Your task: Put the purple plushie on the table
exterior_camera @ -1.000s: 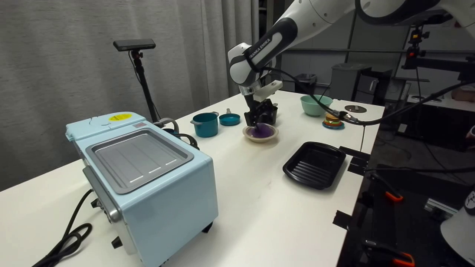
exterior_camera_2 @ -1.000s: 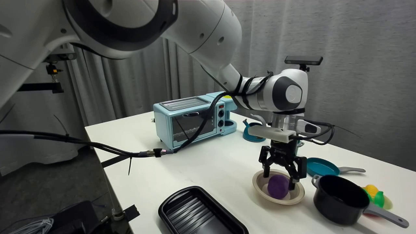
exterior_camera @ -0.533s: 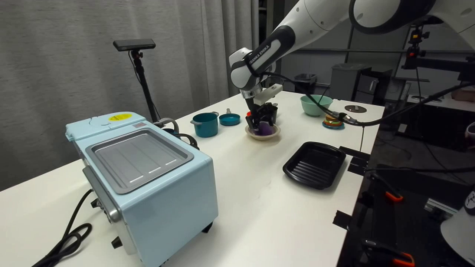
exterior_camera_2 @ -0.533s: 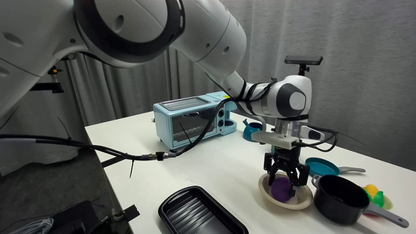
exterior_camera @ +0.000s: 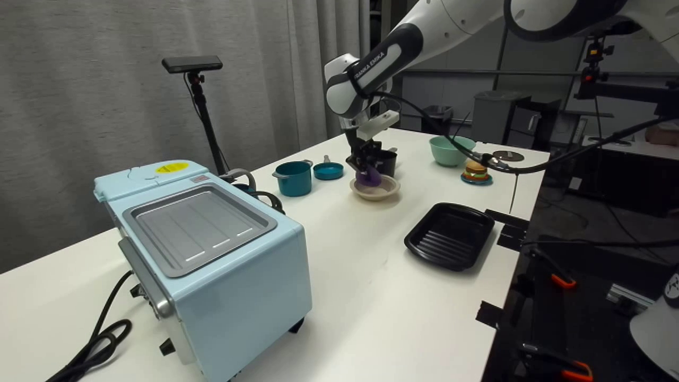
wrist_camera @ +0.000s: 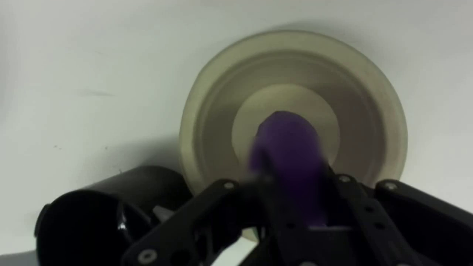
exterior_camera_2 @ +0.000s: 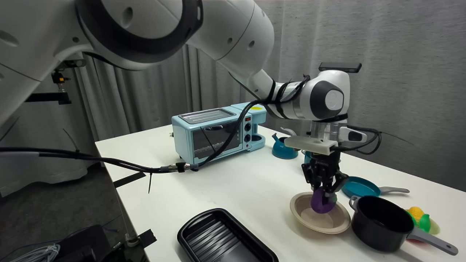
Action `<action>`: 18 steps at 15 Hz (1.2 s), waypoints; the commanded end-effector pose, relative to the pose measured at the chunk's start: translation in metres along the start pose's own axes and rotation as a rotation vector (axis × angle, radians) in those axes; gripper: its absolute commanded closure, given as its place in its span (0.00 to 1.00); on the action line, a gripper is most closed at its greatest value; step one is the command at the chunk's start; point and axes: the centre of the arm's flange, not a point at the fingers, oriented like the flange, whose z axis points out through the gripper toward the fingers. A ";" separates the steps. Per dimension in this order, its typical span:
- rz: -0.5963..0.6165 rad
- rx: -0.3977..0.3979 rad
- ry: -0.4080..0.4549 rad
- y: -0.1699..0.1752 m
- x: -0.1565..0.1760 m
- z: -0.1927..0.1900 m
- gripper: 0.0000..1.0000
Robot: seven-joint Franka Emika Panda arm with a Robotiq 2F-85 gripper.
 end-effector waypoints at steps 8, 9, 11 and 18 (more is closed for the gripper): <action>0.003 0.178 0.407 0.035 -0.115 -0.173 0.95; -0.007 0.197 0.442 0.033 -0.127 -0.185 0.95; -0.053 0.238 0.503 0.020 -0.146 -0.204 0.95; -0.218 0.418 0.464 -0.055 -0.157 -0.208 0.95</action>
